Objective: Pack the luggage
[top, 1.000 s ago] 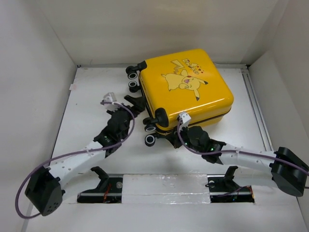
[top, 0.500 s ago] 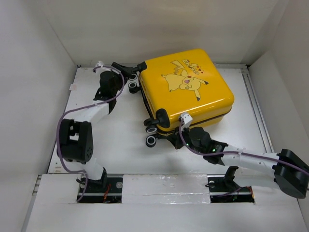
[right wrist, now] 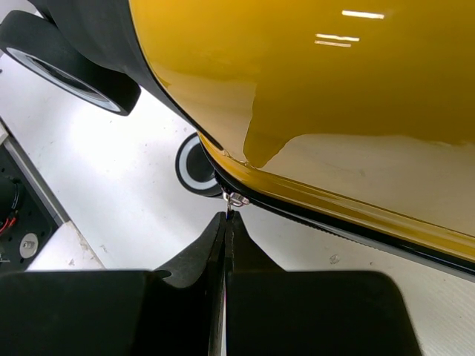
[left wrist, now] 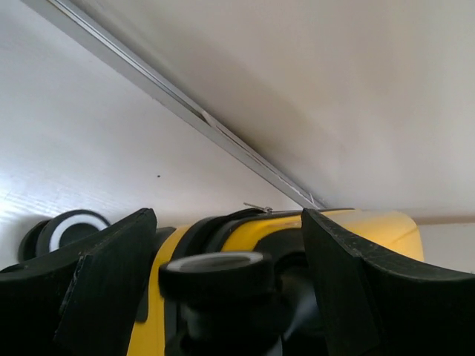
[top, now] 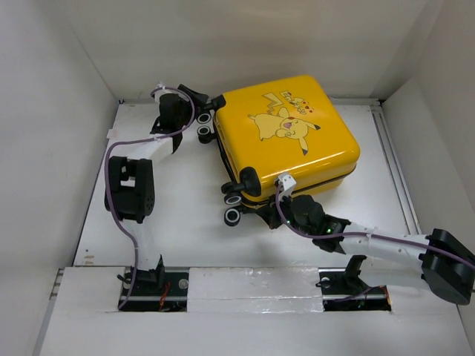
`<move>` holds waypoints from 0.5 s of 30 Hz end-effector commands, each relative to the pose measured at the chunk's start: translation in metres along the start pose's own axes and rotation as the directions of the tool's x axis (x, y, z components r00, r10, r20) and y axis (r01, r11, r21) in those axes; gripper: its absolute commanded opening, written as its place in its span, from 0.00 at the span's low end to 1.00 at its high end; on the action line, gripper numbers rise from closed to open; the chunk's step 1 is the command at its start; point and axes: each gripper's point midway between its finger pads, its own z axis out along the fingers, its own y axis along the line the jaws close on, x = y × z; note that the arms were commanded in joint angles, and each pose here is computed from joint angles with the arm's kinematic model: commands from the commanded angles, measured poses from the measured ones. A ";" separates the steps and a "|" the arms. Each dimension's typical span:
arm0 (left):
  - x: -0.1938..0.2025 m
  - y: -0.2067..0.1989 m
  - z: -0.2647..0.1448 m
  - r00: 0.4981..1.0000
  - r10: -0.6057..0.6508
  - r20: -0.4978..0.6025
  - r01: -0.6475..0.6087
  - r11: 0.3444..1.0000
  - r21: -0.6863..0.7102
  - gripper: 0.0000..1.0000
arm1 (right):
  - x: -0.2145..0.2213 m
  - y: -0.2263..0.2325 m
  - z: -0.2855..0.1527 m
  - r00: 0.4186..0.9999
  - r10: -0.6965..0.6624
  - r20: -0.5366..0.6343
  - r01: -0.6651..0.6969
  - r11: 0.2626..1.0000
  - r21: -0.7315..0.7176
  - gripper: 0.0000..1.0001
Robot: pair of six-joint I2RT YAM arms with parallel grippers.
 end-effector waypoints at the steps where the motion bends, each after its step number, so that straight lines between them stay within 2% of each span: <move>1: -0.008 -0.030 0.007 0.999 -0.036 -0.017 0.037 0.996 0.077 0.74 | -0.016 0.054 -0.011 0.998 0.034 0.045 -0.023 0.975 -0.221 0.00; 4: -0.003 -0.030 0.014 0.997 -0.060 -0.040 0.063 0.994 0.090 0.65 | -0.019 0.055 -0.011 0.998 0.035 0.054 -0.022 0.974 -0.226 0.00; 6: -0.005 -0.034 0.014 0.996 -0.083 -0.032 0.086 0.990 0.108 0.55 | -0.016 0.054 -0.010 0.998 0.034 0.046 -0.023 0.975 -0.222 0.00; 10: 0.003 -0.022 0.013 0.995 -0.093 -0.039 0.096 0.991 0.097 0.24 | -0.018 0.052 -0.011 0.998 0.035 0.051 -0.024 0.977 -0.211 0.00; 11: 0.004 -0.018 0.010 0.995 -0.095 -0.032 0.097 0.992 0.083 0.03 | -0.019 0.050 -0.012 0.998 0.036 0.055 -0.024 0.979 -0.202 0.00; 12: 0.001 -0.018 0.008 0.995 -0.095 -0.019 0.096 0.992 0.086 0.00 | -0.019 0.050 -0.012 0.998 0.036 0.055 -0.024 0.979 -0.201 0.00; 15: -0.005 -0.020 -0.004 0.995 -0.096 0.018 0.094 0.991 0.093 0.00 | -0.026 0.050 -0.018 0.996 0.041 0.078 -0.024 0.980 -0.198 0.00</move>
